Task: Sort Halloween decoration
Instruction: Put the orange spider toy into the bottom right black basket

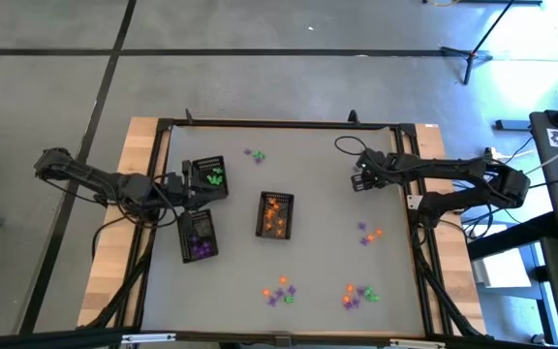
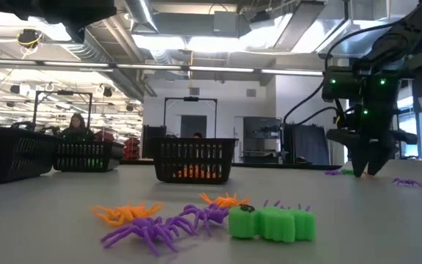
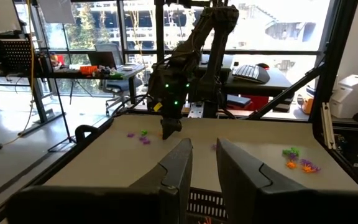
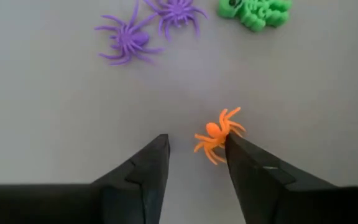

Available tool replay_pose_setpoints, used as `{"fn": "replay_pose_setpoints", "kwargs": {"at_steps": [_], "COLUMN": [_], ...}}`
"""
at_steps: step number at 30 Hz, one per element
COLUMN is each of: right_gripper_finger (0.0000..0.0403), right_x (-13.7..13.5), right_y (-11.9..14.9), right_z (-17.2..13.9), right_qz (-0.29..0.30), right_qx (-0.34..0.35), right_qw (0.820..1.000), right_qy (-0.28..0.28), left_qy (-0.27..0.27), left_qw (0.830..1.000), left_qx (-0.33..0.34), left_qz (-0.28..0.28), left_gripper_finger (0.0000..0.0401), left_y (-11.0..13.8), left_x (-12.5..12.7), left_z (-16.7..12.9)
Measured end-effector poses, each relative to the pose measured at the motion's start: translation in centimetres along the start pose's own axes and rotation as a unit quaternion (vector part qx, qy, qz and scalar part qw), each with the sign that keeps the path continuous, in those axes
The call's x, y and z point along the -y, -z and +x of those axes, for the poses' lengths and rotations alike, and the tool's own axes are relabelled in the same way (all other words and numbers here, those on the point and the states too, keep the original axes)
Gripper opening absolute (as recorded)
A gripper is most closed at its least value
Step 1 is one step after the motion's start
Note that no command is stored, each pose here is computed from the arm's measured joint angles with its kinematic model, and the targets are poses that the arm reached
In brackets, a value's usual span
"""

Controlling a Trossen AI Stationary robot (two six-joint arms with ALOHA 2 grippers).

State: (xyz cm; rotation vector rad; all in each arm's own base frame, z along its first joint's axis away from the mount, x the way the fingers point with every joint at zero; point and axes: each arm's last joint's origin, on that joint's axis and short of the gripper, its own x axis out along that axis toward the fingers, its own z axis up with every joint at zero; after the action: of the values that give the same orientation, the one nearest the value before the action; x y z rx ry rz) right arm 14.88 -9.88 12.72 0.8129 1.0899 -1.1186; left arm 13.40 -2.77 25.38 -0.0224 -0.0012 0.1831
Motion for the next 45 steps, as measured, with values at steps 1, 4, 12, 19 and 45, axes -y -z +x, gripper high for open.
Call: {"fn": "replay_pose_setpoints", "kwargs": {"at_steps": [1,4,12,19,45], "right_gripper_finger": [0.0159,0.0130,0.0009,0.0004,0.0012], "right_x": [0.0,0.0,-0.2,-1.9,-19.6], "right_y": [0.0,0.1,-0.2,-1.9,0.9], "right_z": [0.0,0.0,-0.2,-2.1,-17.9], "right_qz": [-0.001,-0.002,-0.043,-0.067,-0.277], "right_qx": [0.000,-0.003,0.003,0.029,0.242], "right_qw": [1.000,1.000,0.999,0.997,0.797], "right_qy": [0.002,0.000,-0.001,-0.024,-0.479], "left_qy": [0.000,0.000,0.000,0.000,-0.001], "left_qw": [1.000,1.000,1.000,1.000,1.000], "left_qx": [0.000,0.000,0.000,0.000,0.003], "left_qz": [0.000,0.000,0.000,0.000,0.003], "left_gripper_finger": [0.0068,0.0068,0.0068,0.0068,0.0068], "left_y": [0.0,0.0,0.0,0.0,-0.1], "left_x": [0.0,0.0,0.0,0.0,0.0], "left_z": [0.0,0.0,0.0,0.0,0.0]}}
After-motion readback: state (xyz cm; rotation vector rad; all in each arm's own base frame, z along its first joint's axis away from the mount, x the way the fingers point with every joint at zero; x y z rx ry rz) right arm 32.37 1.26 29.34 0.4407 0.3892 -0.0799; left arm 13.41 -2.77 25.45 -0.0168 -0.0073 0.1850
